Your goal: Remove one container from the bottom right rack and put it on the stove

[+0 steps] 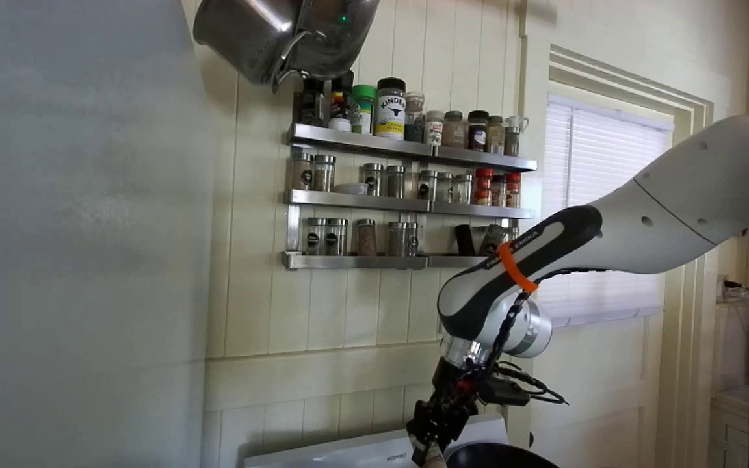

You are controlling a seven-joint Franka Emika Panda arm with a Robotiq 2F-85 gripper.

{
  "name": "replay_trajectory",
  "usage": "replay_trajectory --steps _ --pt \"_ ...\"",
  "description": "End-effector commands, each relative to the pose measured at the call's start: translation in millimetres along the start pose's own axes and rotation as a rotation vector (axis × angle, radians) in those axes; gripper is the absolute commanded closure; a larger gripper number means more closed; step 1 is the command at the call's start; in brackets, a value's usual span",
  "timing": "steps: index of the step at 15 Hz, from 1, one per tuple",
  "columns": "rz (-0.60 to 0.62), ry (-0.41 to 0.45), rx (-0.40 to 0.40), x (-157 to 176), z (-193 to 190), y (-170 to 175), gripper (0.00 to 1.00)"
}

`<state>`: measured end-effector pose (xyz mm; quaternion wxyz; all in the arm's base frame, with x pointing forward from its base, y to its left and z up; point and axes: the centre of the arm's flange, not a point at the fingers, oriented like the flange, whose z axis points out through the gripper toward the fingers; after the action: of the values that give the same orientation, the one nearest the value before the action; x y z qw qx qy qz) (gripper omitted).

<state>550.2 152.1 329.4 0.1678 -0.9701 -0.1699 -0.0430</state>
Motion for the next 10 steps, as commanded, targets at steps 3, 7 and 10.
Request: replay_trajectory --steps 3,7,10 --pt "0.035 -0.071 0.031 23 28 8 0.77" --pt "0.050 -0.109 0.055 30 50 16 0.77" --pt "0.083 -0.139 0.071 34 70 27 0.77"
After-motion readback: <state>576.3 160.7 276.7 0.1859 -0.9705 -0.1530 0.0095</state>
